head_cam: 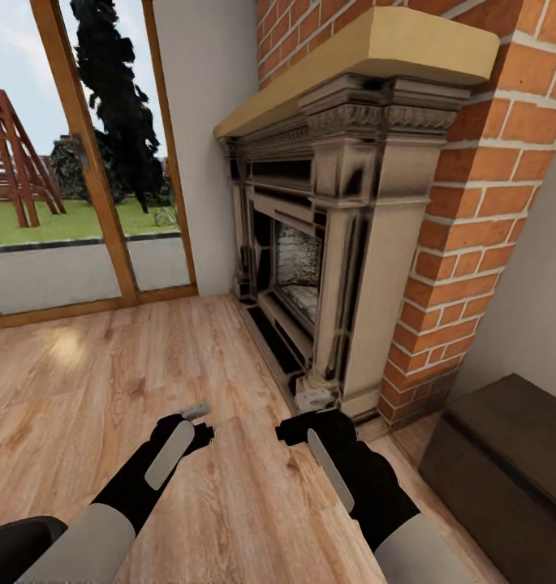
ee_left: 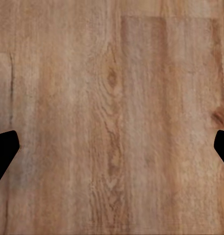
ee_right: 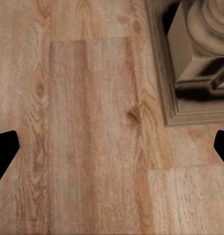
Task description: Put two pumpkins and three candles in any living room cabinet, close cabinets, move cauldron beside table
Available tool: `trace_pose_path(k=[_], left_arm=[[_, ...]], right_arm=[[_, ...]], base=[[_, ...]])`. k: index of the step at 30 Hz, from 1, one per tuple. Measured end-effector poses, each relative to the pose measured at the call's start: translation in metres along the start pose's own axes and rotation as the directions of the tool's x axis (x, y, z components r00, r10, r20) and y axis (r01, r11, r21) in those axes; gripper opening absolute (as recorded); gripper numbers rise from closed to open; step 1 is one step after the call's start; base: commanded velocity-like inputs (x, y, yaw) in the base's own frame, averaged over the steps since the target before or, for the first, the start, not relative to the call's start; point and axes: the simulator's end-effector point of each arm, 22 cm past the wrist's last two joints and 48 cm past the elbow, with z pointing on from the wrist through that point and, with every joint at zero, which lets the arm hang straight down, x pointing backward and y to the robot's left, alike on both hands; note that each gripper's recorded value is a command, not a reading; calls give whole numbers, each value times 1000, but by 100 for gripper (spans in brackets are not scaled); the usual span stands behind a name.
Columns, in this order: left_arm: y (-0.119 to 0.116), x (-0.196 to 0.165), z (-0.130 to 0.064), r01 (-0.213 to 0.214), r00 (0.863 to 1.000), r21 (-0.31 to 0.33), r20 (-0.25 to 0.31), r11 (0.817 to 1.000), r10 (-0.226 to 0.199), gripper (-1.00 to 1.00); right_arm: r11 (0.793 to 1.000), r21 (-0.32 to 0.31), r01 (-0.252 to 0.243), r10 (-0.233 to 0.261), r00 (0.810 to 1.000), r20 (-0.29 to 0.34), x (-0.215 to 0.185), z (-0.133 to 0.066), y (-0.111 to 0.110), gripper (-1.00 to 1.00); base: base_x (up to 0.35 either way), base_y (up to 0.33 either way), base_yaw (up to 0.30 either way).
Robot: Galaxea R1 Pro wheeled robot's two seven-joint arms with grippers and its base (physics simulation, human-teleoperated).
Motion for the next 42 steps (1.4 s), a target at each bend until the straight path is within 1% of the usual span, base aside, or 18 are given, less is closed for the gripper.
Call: trace_pose_path(k=[4,9,13,18,27,29,30,31,33,37,42], left_arm=[[1,-7,0,30,999,3,25,1000,-30,100],[3,-4,-6,35,998,17,44,999,-36,100],[16,6,-5,32,998,8,46,999,-32,100],[22,8,-5,30,998,3,47,1000,-30,100],[23,12,-2,36,999,6,37,999,-37,100],[25,12,-1,48,998,7,33,999,-49,100],[32,10,0,75,997,3,30,997,-76,100],[34,9,1,83,996,1,30,997,-83,100],[38,8,1,90,995,-11,34,996,-90,100],[40,8,2,96,995,-13,32,995,-95,100],[45,18,9,100,995,-26,10,995,-100,100]], right_arm=[[1000,9,3,-3,1000,6,-7,4,-4,100],[1000,10,4,-4,1000,6,-7,6,-3,100],[1000,0,1,-1,1000,-17,2,12,6,100],[1000,0,-1,1,1000,-20,5,15,6,100],[1000,11,-2,2,999,-32,10,18,3,100],[1000,13,-2,3,999,-33,10,18,3,100],[1000,15,-2,2,999,-33,10,18,2,100],[1000,16,-1,2,999,-34,10,18,2,100],[1000,16,-1,2,999,-34,11,19,2,100],[1000,17,0,1,999,-34,11,19,2,100],[1000,18,1,0,999,-34,11,19,2,100]], base=[[0,0,273],[0,0,284],[0,0,290],[0,0,292],[0,0,293],[0,0,295],[0,0,296],[0,0,296],[0,0,296],[0,0,297],[0,0,297]])
